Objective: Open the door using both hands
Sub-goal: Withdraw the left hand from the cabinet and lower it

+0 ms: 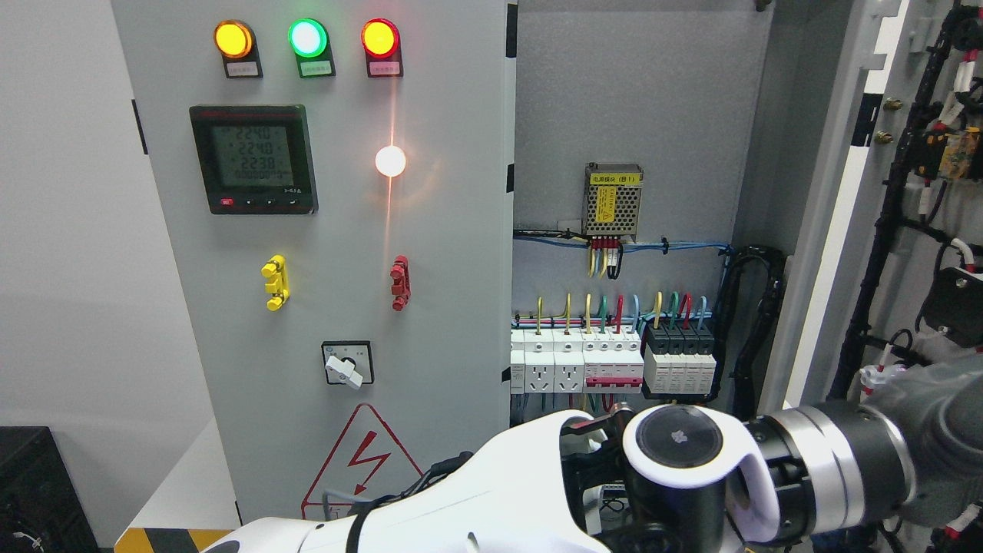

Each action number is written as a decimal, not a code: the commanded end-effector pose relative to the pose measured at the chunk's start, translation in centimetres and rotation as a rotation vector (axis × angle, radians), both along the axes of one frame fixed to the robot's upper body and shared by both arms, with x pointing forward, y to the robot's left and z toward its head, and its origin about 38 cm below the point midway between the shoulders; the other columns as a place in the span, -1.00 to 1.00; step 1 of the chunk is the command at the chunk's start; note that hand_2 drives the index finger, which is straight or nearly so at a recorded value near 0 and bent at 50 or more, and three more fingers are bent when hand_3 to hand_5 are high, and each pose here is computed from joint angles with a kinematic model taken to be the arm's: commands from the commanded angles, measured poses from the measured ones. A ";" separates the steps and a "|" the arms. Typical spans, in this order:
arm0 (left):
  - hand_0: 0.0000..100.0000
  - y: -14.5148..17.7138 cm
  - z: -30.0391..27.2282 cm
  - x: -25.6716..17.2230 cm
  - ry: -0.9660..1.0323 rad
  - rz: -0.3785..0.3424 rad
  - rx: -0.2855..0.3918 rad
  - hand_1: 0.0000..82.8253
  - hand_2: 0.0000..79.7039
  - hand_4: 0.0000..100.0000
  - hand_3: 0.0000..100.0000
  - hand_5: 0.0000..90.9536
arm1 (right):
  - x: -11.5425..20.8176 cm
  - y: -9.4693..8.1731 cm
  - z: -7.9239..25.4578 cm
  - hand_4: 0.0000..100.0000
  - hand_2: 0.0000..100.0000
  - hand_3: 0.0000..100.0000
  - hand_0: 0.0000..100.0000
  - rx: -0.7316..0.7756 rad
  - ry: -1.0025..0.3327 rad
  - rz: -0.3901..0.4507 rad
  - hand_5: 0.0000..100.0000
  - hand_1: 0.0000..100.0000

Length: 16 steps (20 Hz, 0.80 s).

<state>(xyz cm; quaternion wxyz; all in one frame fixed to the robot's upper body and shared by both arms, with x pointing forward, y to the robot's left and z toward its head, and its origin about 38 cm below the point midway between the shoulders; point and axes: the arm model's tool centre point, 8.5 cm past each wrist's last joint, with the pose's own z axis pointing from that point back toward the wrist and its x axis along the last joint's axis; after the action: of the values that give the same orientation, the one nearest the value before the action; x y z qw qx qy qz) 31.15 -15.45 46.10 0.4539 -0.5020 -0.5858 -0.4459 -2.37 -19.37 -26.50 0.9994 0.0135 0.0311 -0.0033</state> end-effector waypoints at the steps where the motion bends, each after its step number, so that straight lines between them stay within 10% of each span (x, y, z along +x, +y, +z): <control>1: -1.00 3.6 0.1 1.2 -0.035 0.042 -0.001 -1.00 -1.00 -1.00 -1.00 -1.00 | 0.0 0.0 0.0 -1.00 -1.00 -1.00 -1.00 0.000 -0.001 0.040 -1.00 -1.00; 16: -1.00 17.7 -4.8 5.2 0.006 0.256 0.055 -1.00 -1.00 -1.00 -1.00 -1.00 | 0.0 0.0 0.0 -1.00 -1.00 -1.00 -1.00 0.000 -0.001 0.040 -1.00 -1.00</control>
<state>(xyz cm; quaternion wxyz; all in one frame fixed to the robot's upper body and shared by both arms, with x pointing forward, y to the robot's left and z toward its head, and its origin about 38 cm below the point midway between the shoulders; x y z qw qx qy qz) 34.86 -6.74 43.41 0.4888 -0.4678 -0.6072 -0.4166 -2.37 -19.37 -26.50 0.9994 0.0135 0.0311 -0.0033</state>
